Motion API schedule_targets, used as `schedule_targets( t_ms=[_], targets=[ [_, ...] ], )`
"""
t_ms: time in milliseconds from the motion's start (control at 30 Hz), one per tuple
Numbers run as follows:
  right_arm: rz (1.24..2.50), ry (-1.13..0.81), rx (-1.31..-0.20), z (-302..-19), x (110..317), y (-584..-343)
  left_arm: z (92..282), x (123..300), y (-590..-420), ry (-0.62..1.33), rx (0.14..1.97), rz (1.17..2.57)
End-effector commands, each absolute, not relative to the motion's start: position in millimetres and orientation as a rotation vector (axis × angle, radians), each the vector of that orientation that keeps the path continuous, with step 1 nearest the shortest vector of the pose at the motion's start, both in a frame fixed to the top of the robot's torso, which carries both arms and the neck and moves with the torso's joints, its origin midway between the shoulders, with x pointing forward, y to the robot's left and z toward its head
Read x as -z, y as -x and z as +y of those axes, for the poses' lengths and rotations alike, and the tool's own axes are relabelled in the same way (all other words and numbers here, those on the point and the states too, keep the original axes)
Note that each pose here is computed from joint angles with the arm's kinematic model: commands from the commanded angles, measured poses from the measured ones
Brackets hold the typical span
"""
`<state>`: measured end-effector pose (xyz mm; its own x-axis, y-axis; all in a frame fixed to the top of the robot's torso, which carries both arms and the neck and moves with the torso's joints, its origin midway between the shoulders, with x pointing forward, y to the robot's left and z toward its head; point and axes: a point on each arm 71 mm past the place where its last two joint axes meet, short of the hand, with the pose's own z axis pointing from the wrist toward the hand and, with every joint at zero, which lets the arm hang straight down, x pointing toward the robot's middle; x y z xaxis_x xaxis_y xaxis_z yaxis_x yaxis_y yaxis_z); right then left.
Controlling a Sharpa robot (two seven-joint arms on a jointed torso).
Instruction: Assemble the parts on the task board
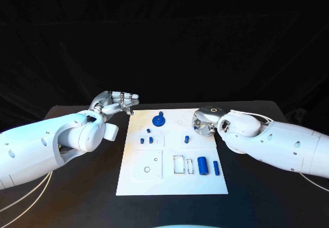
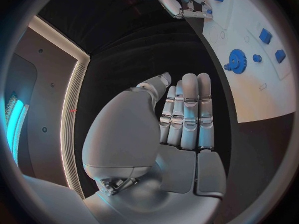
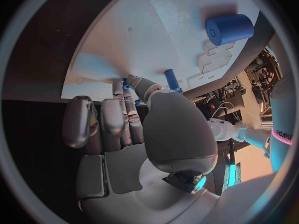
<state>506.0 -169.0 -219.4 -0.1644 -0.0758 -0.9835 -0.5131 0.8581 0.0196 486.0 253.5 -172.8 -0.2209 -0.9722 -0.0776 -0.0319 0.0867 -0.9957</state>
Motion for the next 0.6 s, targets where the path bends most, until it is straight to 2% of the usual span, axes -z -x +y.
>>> schedule_targets(
  t_ms=[33, 333, 600],
  targets=[
    [1.746, 0.466, -0.412, -167.5, 226.5, -503.4, 251.0, 172.1, -486.0, 1.066, 1.309, 1.446],
    [1.742, 0.461, -0.397, -167.1, 227.0, -504.3, 250.9, 172.1, -486.1, 1.066, 1.308, 1.446],
    [1.686, 0.438, -0.389, -168.0, 223.6, -504.6, 250.2, 172.2, -486.2, 1.066, 1.309, 1.447]
  ],
)
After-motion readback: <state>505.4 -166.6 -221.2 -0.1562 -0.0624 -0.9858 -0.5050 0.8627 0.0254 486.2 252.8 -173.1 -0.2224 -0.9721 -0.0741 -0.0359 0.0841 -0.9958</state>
